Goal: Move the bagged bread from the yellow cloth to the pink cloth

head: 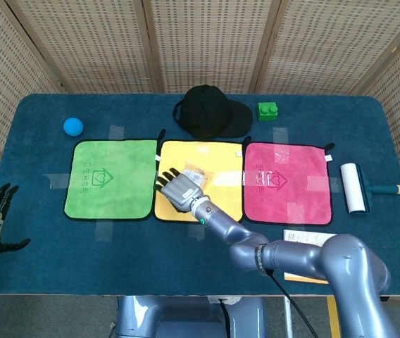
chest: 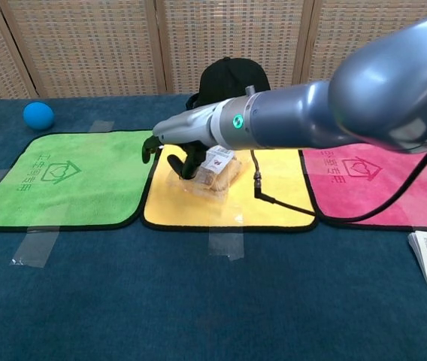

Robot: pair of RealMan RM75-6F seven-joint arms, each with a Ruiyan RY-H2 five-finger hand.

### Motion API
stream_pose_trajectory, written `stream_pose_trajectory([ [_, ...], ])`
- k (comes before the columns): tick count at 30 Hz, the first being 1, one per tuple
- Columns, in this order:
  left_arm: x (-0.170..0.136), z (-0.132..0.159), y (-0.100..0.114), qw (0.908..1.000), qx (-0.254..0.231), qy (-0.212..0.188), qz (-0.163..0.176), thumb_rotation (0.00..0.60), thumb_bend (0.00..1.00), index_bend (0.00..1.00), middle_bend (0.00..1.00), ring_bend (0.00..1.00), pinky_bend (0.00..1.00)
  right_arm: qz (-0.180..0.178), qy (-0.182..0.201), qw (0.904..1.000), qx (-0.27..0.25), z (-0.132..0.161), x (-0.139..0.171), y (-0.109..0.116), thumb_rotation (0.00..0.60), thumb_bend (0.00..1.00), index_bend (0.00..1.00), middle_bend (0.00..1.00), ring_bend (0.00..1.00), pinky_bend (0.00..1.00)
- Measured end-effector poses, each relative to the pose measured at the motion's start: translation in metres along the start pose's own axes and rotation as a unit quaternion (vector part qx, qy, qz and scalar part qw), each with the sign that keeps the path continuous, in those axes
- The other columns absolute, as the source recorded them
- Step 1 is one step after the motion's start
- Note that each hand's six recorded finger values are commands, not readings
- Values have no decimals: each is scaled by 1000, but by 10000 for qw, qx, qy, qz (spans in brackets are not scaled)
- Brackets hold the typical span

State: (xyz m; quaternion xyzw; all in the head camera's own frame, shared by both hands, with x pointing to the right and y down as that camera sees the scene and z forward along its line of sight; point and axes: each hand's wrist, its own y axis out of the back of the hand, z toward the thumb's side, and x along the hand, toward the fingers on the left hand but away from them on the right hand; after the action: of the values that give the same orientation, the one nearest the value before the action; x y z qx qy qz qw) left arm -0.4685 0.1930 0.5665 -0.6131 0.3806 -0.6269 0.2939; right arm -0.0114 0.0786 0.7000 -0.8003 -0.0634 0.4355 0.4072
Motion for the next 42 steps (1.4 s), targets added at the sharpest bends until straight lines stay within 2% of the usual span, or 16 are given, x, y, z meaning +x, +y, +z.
stream_pose_trajectory([
  [5,1,-2,0,10000,-29,49,-12,600,0,0,0,0,0,155,-77,9997,178,3,-8,-12,600,1000,222,190,101,35],
  [10,0,-3,1,10000,-46,55,-12,600,0,0,0,0,0,180,-139,9993,291,-2,-7,-15,600,1000,276,245,156,91],
  [20,-4,2,1,10000,-31,-50,-15,600,0,0,0,0,0,269,-444,9975,472,-34,15,-18,600,1000,316,293,216,185],
  [26,-7,4,0,9999,-17,-106,-14,600,0,0,0,0,0,432,-696,9949,585,-63,37,-22,600,1000,350,320,239,212],
  [30,-8,6,0,9999,-8,-145,-9,600,0,0,0,0,0,553,-815,9912,882,-81,55,-28,600,1000,370,336,240,213],
  [42,-14,14,-3,9996,43,-290,-22,600,0,0,0,0,0,698,-731,9777,1841,-115,109,-43,600,1000,395,356,240,217],
])
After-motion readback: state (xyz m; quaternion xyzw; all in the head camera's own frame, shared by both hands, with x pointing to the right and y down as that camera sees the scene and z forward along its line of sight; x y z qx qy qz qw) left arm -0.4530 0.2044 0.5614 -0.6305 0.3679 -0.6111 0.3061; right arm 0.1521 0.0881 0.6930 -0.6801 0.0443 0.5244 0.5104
